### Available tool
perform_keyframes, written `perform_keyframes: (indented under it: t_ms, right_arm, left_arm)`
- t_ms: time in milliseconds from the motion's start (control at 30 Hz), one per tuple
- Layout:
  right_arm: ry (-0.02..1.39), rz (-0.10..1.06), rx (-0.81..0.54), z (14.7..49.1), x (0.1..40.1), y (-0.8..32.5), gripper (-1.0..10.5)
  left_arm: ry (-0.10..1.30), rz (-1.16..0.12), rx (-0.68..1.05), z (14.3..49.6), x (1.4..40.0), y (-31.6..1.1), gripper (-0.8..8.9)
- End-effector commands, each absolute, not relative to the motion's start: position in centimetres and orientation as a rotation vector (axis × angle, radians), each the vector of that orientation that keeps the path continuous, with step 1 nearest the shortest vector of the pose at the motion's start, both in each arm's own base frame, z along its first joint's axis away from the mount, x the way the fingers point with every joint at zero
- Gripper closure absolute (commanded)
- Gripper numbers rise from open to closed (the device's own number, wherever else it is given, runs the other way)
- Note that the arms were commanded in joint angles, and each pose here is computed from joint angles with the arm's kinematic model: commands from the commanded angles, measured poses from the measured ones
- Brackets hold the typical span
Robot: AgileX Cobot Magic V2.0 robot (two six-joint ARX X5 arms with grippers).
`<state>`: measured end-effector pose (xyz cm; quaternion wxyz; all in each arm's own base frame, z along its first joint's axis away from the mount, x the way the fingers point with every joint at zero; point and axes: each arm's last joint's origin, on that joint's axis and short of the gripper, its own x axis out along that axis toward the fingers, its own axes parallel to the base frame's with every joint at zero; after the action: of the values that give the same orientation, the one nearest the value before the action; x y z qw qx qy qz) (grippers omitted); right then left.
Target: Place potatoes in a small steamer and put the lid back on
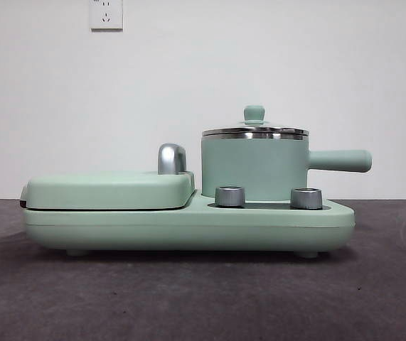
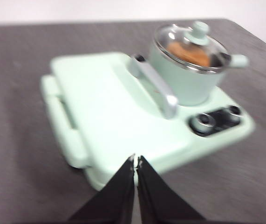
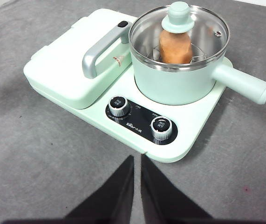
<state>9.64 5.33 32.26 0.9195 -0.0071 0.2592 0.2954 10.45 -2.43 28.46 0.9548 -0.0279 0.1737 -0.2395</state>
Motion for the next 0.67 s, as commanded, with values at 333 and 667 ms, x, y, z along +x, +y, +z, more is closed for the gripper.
perform_keyframes:
  t_ms: [333,667]
  right_arm:
    - [0.523,0.612,-0.005,32.5,9.7,5.4,9.3]
    - [0.522,0.612,-0.005,32.5,9.7,5.4,9.3]
  left_arm:
    - [0.103,-0.077,-0.101,19.3,9.7,-0.5,8.07]
    - [0.102,-0.046,-0.114,16.5,9.5,-0.2,8.07]
